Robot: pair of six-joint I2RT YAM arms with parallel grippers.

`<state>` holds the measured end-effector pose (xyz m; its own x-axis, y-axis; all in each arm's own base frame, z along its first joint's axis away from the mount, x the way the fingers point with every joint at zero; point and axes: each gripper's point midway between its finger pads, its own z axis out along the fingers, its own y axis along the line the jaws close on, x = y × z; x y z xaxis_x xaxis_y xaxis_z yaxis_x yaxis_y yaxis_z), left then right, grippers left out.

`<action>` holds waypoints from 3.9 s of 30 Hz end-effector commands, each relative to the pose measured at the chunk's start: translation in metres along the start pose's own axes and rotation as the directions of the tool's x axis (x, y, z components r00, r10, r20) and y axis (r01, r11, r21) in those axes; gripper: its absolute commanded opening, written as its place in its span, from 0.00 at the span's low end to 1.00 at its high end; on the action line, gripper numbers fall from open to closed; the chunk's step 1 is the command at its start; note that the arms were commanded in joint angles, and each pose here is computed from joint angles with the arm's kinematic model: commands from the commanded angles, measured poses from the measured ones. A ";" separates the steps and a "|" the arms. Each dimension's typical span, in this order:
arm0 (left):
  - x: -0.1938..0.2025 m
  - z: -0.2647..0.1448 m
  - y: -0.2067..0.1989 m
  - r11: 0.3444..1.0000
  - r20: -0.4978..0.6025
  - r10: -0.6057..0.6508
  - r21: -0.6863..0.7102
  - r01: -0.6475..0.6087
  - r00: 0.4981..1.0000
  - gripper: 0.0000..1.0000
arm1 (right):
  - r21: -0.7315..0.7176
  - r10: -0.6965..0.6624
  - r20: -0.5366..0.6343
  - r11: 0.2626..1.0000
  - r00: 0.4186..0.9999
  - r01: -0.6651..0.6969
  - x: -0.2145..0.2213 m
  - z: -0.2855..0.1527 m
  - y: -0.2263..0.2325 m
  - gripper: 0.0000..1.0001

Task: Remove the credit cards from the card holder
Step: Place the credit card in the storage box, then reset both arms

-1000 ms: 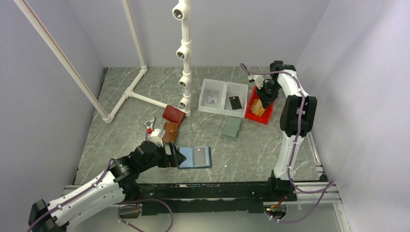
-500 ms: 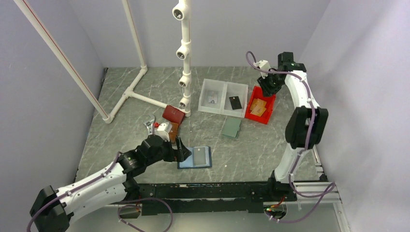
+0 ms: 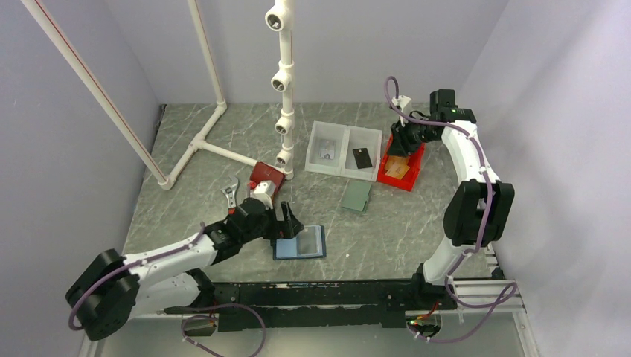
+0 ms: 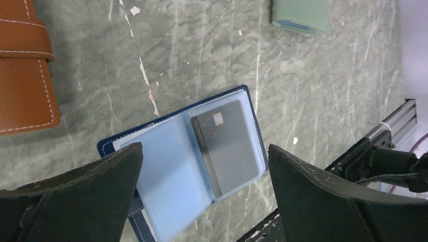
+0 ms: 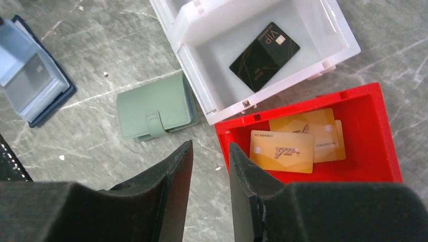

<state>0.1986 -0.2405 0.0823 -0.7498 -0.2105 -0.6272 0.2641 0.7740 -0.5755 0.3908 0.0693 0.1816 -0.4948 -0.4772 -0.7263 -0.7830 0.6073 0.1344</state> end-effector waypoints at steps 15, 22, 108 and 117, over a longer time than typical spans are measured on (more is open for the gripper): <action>-0.024 0.018 -0.033 0.997 -0.054 -0.068 0.028 0.069 0.996 0.99 | 0.013 -0.051 0.163 0.999 0.985 0.049 -0.021 -0.017 0.023 0.41; -0.028 0.001 -0.037 1.000 -0.119 -0.014 -0.015 0.012 0.993 0.99 | 0.051 -0.092 0.256 0.995 0.962 0.081 -0.021 -0.036 0.038 0.52; -0.111 -0.101 -0.006 0.806 -0.027 0.550 -0.246 -0.538 0.835 0.99 | 0.007 -0.001 0.456 1.000 0.890 -0.003 0.005 -0.058 0.059 0.73; -0.113 -0.100 0.006 0.804 -0.060 0.527 -0.287 -0.520 0.848 0.99 | 0.005 0.009 0.450 1.000 0.893 -0.012 0.009 -0.055 0.057 0.73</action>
<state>0.2186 -0.1580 0.2001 -0.5380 0.2568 -0.8029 0.4469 0.8945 -0.0134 0.3192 0.0651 0.2178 -0.3046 -0.1221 -0.9446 -0.7631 0.6248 0.1653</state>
